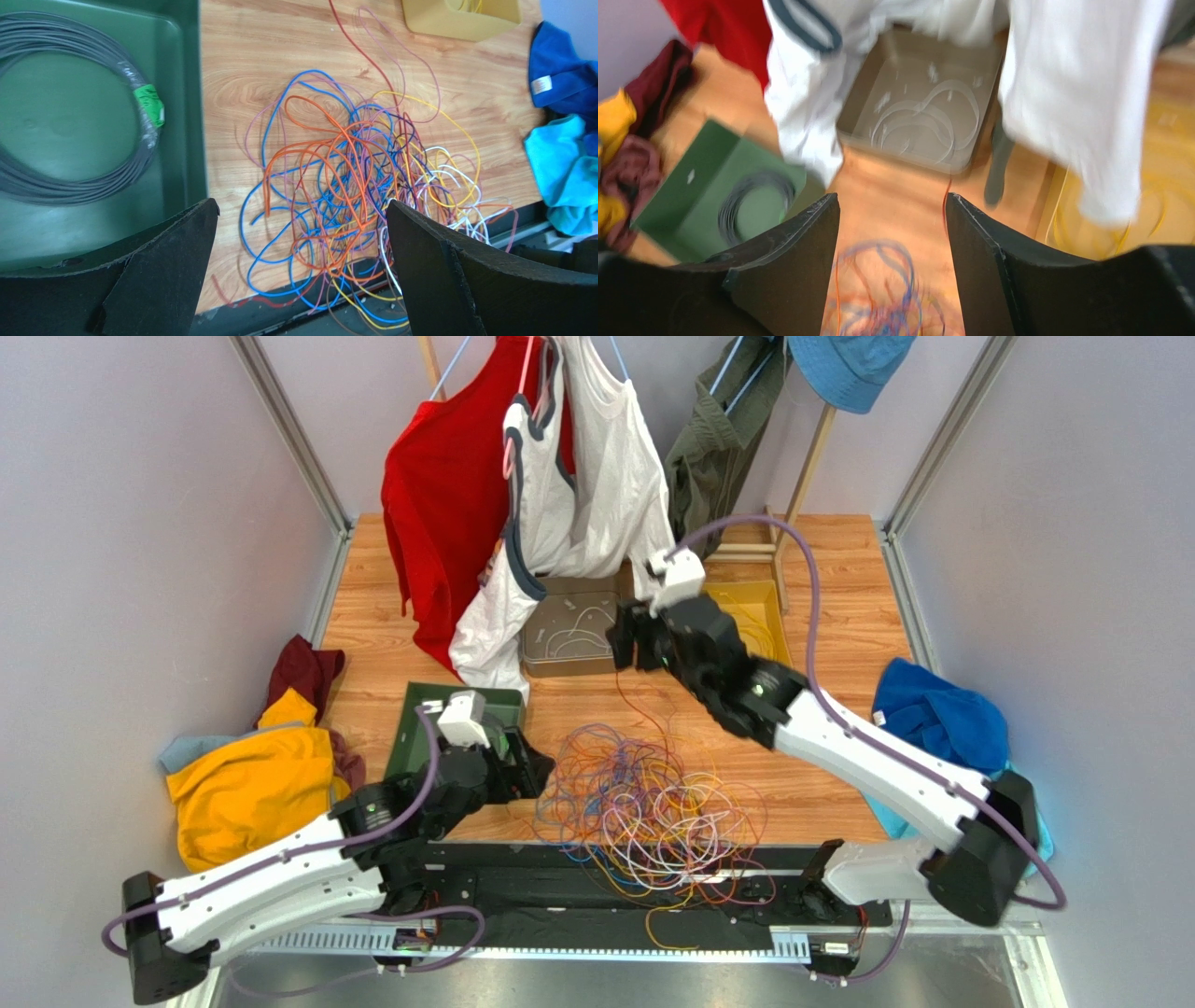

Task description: Untangle the cables

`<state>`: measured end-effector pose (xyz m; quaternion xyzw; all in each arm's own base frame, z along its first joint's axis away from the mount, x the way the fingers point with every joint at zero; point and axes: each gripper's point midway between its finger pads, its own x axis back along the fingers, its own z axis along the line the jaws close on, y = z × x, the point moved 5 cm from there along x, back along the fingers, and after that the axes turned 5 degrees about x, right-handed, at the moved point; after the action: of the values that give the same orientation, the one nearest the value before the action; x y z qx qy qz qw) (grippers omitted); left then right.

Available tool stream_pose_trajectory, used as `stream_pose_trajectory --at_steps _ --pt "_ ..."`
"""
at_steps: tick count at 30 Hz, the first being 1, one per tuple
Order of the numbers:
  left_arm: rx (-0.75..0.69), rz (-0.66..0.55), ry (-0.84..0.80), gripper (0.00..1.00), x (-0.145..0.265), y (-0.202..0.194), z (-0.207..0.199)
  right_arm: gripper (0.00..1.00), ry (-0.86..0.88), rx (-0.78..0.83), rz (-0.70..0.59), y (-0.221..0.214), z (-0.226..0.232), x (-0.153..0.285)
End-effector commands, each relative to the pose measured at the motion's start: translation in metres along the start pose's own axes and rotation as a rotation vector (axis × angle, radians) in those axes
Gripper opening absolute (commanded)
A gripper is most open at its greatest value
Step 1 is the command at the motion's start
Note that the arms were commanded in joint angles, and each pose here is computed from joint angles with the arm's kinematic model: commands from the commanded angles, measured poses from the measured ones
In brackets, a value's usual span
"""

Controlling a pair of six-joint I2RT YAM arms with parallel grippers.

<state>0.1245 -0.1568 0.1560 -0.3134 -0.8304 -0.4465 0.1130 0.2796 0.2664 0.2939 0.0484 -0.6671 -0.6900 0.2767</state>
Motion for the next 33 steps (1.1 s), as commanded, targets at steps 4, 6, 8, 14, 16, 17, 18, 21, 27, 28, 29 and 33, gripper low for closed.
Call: stream_pose_trajectory --at_steps 4,6,8,14,16,17,18,21,27,28,29,33 --pt "-0.028 0.068 -0.076 0.97 -0.033 -0.008 -0.044 0.61 0.109 -0.066 0.122 -0.089 0.018 0.046" --pt "-0.035 0.1 -0.076 0.94 -0.043 -0.016 -0.049 0.6 0.111 -0.047 0.15 -0.103 0.019 0.057" --pt "-0.033 0.11 -0.088 0.87 -0.05 -0.018 -0.055 0.6 0.118 -0.051 0.157 -0.109 0.019 0.064" --pt "-0.082 0.133 -0.051 0.29 -0.063 -0.021 -0.061 0.58 0.116 -0.061 0.17 -0.131 0.008 0.083" --pt "-0.1 0.117 -0.06 0.0 -0.058 -0.011 -0.068 0.58 0.106 -0.066 0.159 -0.132 0.001 0.091" --pt "-0.124 0.103 -0.078 0.0 -0.053 -0.004 -0.072 0.58 0.106 -0.067 0.156 -0.132 -0.001 0.094" --pt "-0.13 0.079 -0.105 0.0 -0.047 0.008 -0.084 0.58 0.102 -0.071 0.151 -0.134 -0.003 0.097" --pt "-0.18 0.02 -0.19 0.0 -0.024 0.041 -0.109 0.57 0.122 -0.099 0.113 -0.126 -0.008 0.109" --pt "-0.227 -0.139 -0.378 0.0 0.046 0.121 -0.162 0.57 0.158 -0.171 0.023 -0.117 -0.019 0.134" --pt "-0.238 -0.148 -0.395 0.0 0.055 0.129 -0.166 0.58 0.166 -0.19 -0.009 -0.113 -0.022 0.14" --pt "-0.259 -0.165 -0.41 0.0 0.062 0.138 -0.172 0.58 0.162 -0.192 -0.015 -0.116 -0.024 0.141" --pt "-0.268 -0.236 -0.514 0.0 0.1 0.18 -0.206 0.59 0.189 -0.213 -0.054 -0.112 -0.028 0.152"
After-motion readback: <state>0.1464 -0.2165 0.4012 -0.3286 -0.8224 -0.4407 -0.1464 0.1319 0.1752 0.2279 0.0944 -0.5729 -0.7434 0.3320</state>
